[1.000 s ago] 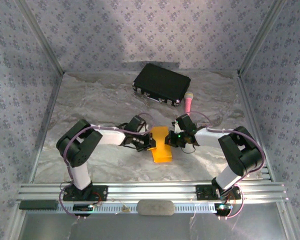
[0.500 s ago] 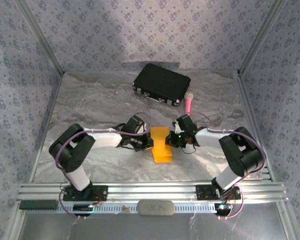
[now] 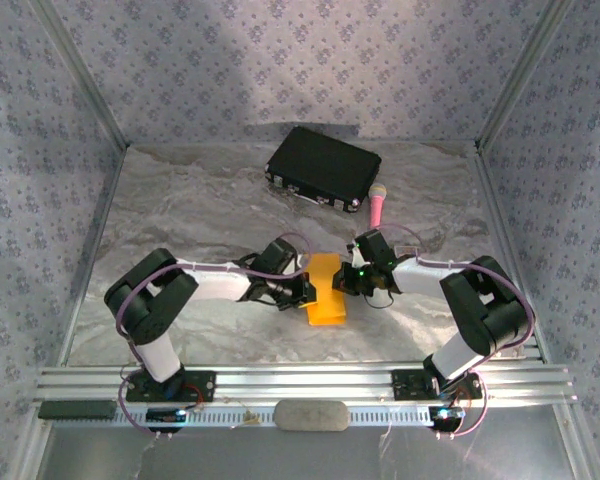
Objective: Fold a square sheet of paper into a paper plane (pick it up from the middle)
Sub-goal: First fold the square sheet of paper in half at the center of the table.
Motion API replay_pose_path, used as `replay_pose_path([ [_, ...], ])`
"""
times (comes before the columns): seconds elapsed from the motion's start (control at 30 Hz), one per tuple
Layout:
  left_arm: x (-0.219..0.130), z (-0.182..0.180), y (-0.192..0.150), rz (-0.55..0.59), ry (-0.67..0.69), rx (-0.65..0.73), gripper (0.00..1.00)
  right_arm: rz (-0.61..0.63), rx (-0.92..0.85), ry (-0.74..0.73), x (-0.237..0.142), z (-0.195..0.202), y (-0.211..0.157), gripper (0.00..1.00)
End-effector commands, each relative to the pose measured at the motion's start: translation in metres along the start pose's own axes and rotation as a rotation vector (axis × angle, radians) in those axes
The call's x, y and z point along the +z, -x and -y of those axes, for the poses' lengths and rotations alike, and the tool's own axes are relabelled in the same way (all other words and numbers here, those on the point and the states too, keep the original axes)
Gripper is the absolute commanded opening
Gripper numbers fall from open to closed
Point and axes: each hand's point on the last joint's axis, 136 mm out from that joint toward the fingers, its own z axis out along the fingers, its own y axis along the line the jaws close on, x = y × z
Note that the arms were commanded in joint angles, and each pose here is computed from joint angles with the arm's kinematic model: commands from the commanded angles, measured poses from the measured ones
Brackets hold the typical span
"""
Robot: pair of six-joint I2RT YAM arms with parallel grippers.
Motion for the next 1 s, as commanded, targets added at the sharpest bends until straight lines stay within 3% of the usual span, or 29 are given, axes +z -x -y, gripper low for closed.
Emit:
replay_pose_path([
  [0.0,0.005,-0.021,-0.009,-0.018,0.039,-0.007,0.00,-0.070,0.075,-0.158,0.002,0.045,-0.028,0.00],
  [0.27,0.001,-0.055,-0.023,-0.029,0.133,0.027,0.00,-0.069,0.076,-0.157,0.002,0.044,-0.027,0.00],
  [0.5,-0.014,0.005,-0.011,0.008,0.005,0.056,0.00,-0.067,0.078,-0.158,0.002,0.044,-0.027,0.00],
  [0.7,-0.003,0.017,-0.017,-0.030,-0.048,0.067,0.00,-0.069,0.084,-0.164,0.002,0.046,-0.028,0.00],
  [0.97,0.011,-0.019,-0.034,-0.080,0.022,0.035,0.00,-0.071,0.083,-0.164,0.002,0.047,-0.029,0.00],
])
